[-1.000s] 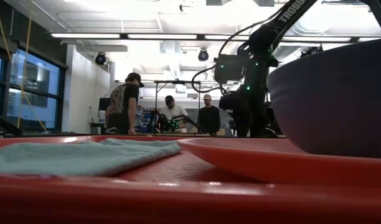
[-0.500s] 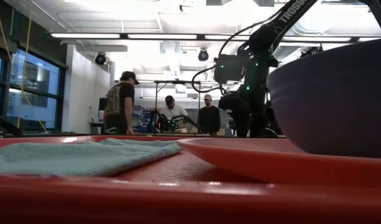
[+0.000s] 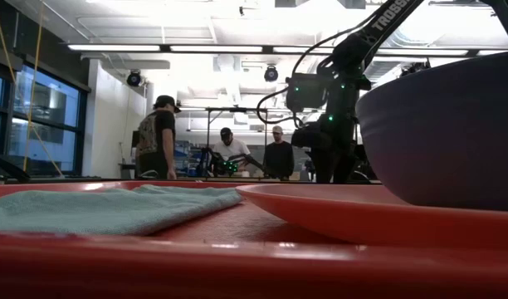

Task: Set up tray
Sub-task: Put the black table knife on the blue table napkin

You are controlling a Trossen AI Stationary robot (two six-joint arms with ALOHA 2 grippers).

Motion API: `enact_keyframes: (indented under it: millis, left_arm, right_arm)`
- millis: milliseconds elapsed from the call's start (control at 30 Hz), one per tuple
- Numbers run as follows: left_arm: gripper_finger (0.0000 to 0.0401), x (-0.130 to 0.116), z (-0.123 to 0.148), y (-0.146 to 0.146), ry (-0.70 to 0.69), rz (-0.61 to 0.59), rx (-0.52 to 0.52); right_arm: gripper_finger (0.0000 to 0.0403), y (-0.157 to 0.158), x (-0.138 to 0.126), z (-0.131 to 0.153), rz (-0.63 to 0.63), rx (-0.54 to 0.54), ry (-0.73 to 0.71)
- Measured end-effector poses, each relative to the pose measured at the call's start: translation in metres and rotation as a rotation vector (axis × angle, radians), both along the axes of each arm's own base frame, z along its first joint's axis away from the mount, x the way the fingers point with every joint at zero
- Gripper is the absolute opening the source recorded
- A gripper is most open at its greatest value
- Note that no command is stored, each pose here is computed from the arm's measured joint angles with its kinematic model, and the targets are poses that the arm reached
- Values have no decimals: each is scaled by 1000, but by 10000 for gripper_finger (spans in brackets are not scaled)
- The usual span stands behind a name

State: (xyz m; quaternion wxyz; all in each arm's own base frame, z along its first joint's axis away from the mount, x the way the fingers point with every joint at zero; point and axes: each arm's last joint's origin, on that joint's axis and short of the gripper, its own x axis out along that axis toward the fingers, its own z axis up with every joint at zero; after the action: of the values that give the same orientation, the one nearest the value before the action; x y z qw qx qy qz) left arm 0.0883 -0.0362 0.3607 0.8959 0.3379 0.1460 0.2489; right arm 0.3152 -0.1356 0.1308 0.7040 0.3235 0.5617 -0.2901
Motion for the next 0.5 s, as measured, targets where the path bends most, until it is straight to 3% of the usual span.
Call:
enact_keyframes:
  millis: [300,500]
  left_arm:
    - [47,0,0,0,0,0,0]
    - [47,0,0,0,0,0,0]
  right_arm:
    - [170,6,4,-8,-4,-19,24]
    - [131,6,4,-8,-11,-22,27]
